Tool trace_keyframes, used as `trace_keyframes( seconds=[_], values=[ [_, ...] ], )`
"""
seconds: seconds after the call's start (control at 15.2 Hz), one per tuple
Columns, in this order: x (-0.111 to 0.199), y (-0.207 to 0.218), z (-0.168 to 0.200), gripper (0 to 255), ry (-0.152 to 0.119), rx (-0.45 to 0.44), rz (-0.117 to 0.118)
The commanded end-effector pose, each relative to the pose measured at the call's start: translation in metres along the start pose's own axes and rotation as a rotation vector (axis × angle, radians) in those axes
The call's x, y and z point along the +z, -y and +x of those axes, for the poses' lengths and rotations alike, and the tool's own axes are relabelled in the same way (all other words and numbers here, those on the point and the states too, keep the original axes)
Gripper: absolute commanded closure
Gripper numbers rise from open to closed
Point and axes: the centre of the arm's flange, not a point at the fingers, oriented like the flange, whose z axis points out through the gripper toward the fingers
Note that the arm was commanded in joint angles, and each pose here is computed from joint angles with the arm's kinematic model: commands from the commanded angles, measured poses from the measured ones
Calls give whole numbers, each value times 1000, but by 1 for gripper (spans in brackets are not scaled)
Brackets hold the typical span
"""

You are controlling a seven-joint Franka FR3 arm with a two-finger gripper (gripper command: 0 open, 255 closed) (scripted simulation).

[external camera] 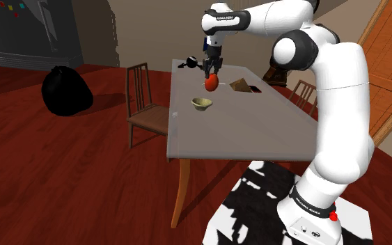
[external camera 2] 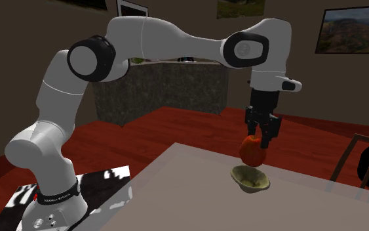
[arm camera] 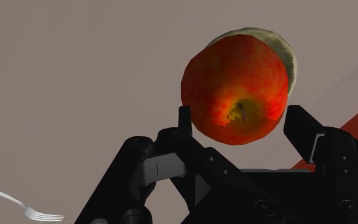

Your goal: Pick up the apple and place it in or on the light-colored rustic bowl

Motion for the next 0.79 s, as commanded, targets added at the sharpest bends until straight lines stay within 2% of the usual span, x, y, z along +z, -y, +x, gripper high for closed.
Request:
trace_keyframes(
  seconds=[0.0, 0.33, 0.73],
  values=[
    [10, 0, 2, 255, -1, 0, 0],
    [35, 1, 3, 255, -1, 0, 0],
    [35, 1, 3, 255, -1, 0, 0]
  ],
)
